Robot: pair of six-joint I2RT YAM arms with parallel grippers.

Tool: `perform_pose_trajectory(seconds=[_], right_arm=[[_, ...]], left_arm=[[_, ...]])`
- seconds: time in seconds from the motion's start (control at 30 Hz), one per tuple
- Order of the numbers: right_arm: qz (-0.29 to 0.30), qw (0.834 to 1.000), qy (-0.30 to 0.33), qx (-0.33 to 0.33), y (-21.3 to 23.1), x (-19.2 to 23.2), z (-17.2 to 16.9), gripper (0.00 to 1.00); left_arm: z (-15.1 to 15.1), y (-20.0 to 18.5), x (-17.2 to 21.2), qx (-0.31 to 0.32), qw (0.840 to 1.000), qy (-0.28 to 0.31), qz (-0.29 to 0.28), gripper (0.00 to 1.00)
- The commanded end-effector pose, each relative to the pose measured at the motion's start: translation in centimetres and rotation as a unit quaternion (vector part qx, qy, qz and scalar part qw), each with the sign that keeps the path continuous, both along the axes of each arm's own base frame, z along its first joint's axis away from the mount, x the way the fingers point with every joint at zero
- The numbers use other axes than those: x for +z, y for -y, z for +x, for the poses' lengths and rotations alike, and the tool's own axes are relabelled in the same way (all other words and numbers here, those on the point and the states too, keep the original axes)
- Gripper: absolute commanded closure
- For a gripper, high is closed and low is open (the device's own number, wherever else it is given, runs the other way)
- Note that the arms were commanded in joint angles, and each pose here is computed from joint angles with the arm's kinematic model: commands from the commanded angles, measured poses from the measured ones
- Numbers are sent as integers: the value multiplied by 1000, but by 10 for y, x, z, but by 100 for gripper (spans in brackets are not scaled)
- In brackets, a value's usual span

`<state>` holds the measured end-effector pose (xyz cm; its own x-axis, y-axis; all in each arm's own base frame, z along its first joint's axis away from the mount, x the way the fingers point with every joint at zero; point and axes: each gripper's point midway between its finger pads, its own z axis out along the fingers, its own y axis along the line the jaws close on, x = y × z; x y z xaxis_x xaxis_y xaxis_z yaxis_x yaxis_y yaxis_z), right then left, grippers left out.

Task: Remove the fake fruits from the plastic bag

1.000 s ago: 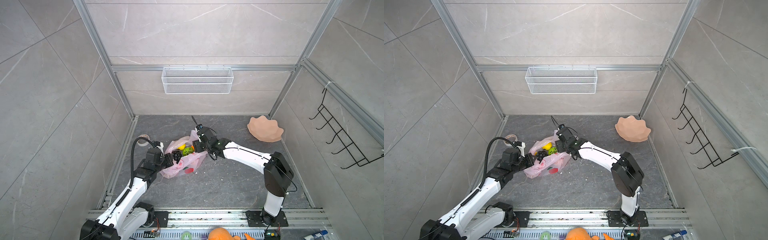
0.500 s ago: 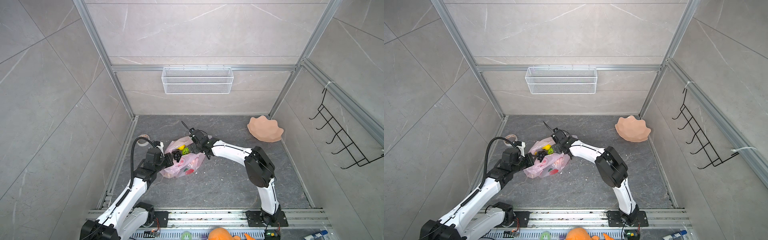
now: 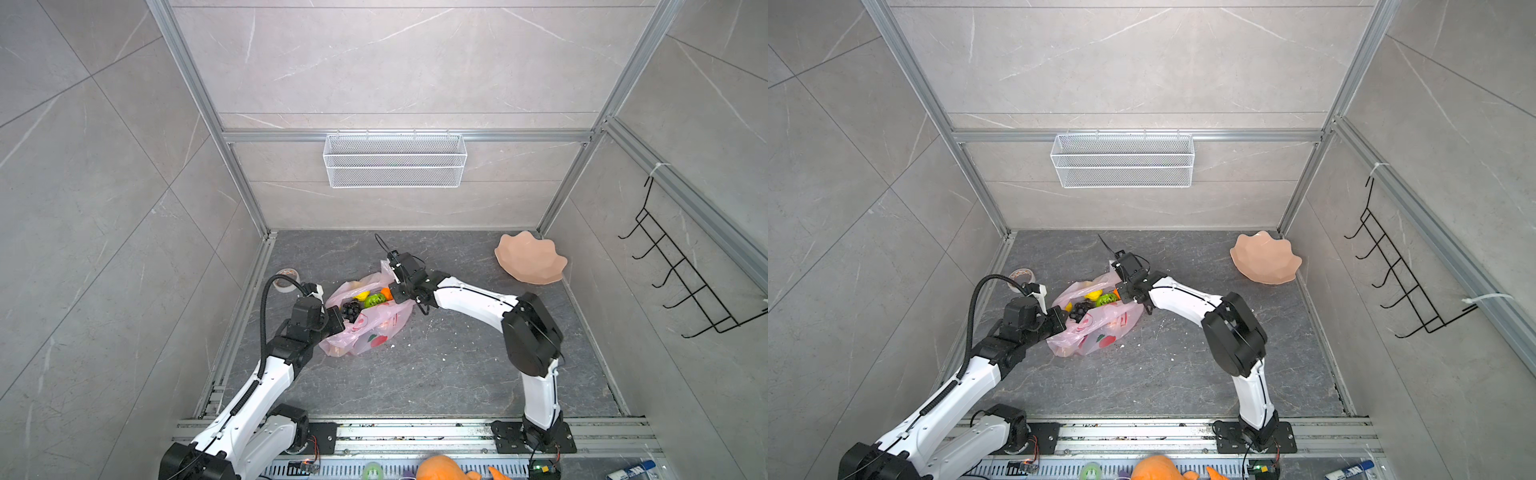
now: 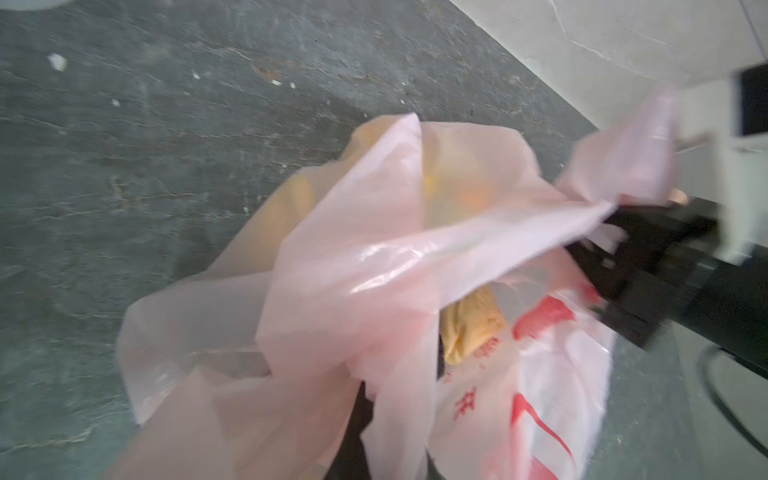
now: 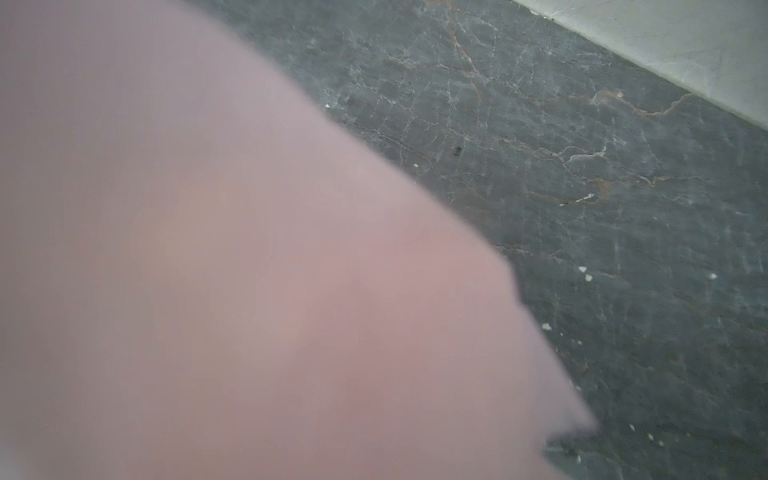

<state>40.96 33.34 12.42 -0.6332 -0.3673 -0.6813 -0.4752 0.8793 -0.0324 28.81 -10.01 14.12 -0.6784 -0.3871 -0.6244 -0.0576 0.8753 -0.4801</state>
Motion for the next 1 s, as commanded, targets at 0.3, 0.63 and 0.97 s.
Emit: perform_pose_trajectory(seconds=[0.3,0.63,0.97], right_arm=[[398,915,-71,3,68,88,-3,100],[503,847,-160,-58,92,26,32,100],[446,882,-148,-33,55,34,40,100]], left_arm=[[14,-3,38,-9,986,160,-45,100],[47,-26,57,4,961,189,-200,100],[58,26,56,-63,990,112,-60,100]])
